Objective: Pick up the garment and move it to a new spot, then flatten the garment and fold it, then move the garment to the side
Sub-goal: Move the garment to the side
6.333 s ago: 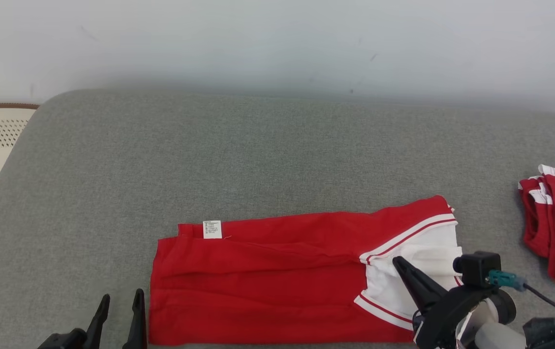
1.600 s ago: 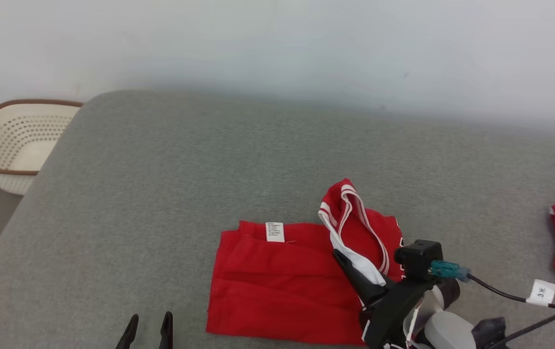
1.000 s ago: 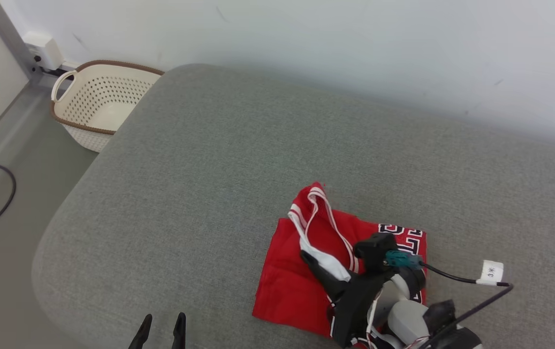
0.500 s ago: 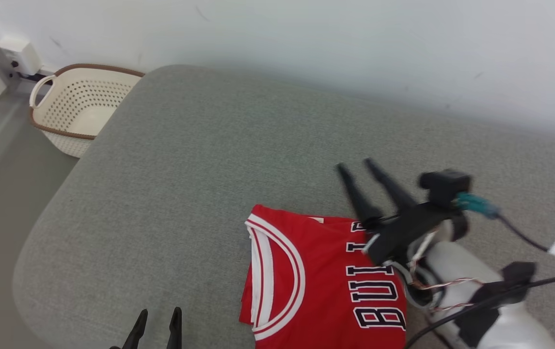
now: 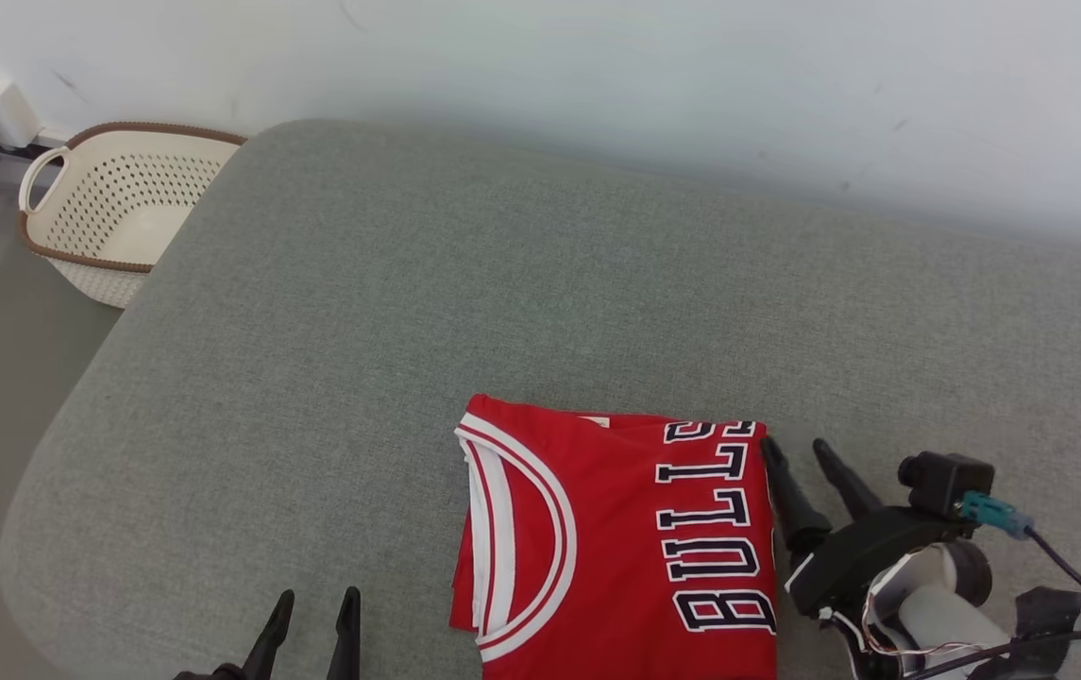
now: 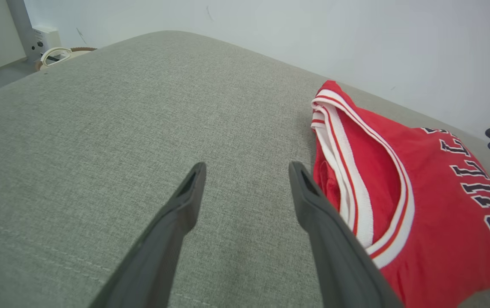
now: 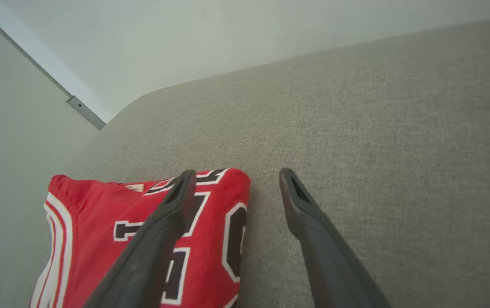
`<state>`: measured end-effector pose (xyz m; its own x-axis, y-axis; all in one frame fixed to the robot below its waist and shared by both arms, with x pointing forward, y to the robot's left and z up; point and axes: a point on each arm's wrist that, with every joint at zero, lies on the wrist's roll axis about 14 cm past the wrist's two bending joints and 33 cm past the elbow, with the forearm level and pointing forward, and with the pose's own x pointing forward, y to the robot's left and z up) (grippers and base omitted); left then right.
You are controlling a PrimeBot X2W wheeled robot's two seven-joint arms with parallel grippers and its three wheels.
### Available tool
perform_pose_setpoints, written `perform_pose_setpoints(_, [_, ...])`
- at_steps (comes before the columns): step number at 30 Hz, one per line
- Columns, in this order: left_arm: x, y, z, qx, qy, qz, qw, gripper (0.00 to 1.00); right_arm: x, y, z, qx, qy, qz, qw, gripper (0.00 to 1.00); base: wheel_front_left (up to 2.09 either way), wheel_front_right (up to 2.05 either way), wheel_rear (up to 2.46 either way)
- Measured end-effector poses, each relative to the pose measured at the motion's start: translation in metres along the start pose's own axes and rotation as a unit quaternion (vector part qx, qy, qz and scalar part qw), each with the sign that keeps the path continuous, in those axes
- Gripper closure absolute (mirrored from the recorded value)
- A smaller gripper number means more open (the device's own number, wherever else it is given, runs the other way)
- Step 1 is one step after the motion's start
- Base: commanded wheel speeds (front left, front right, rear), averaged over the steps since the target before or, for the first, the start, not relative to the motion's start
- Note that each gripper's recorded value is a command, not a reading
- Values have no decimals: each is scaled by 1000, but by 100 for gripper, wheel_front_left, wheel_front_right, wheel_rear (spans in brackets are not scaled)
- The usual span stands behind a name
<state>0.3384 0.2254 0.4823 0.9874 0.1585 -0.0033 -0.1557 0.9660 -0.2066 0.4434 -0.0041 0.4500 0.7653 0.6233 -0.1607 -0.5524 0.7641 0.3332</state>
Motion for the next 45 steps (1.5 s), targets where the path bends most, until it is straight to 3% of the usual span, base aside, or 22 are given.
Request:
perform_pose_setpoints(15, [-1,14,-2,9,6,21,1000,0,15,14,-48,40,82,16,996,1,0,0,0])
perform_pose_setpoints(16, [0,14,-1,9,5,22,1000,0,16,16,-50,40,87,19,995,42,0,0,0])
perform_pose_setpoints(17, [0,15,-1,10,5,22,1000,0,18,17,-51,37,89,22,995,90,0,0,0])
perform_pose_setpoints(18, [0,15,-2,10,6,23,1000,0,19,17,-50,34,89,25,995,100,0,0,0])
perform_pose_setpoints(28, [4,10,2,11,-1,14,1000,0,20,-4,-17,7,42,1,999,100,0,0,0])
perform_pose_setpoints(32, [7,1,5,12,-7,0,1000,0,13,-18,14,-46,4,-9,999,100,0,0,0])
perform_pose_setpoints(38, [16,-20,6,11,-11,-36,999,0,-11,-37,37,-103,-27,-42,993,100,0,0,0])
perform_pose_setpoints(45, [27,-60,6,6,-14,-95,995,0,-48,-53,53,-132,-60,-88,986,100,0,0,0])
